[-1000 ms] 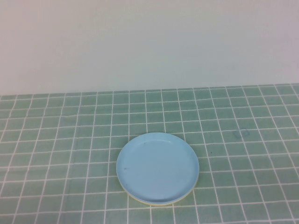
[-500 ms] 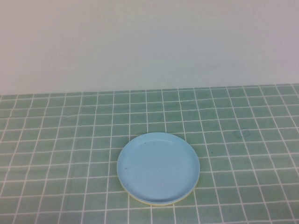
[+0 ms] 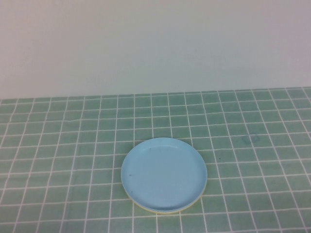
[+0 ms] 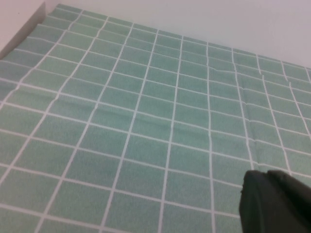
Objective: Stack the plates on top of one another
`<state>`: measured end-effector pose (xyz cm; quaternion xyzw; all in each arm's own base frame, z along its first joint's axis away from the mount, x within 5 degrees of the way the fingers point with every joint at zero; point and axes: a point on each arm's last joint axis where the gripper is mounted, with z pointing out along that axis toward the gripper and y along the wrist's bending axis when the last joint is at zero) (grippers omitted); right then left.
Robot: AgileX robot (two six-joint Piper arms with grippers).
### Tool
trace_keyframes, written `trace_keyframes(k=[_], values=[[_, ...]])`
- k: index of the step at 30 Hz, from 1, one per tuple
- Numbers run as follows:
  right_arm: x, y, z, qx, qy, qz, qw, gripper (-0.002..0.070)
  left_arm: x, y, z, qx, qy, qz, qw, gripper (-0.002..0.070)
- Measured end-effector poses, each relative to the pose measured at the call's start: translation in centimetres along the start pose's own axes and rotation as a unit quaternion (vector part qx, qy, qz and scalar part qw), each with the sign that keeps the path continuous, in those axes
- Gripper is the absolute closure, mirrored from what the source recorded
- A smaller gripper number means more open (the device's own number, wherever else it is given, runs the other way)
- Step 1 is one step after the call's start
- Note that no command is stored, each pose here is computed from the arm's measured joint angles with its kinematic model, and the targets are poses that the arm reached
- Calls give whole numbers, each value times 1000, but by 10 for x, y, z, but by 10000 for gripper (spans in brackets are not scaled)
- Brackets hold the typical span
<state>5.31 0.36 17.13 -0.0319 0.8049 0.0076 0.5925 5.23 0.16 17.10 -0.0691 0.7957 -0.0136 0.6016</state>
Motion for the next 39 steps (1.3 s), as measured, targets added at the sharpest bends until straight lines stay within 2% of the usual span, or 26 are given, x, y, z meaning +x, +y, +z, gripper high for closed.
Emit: trace_keyframes(k=[30, 36, 39], values=[[4, -1, 0, 4, 23, -14, 1000, 678, 0, 0, 0, 0, 0, 0, 1000, 675], [4, -1, 0, 4, 23, -14, 1000, 678, 0, -2, 0, 15, 2, 4, 1000, 675], [4, -1, 0, 4, 23, -14, 1000, 678, 1, -5, 0, 45, 5, 13, 999, 675]])
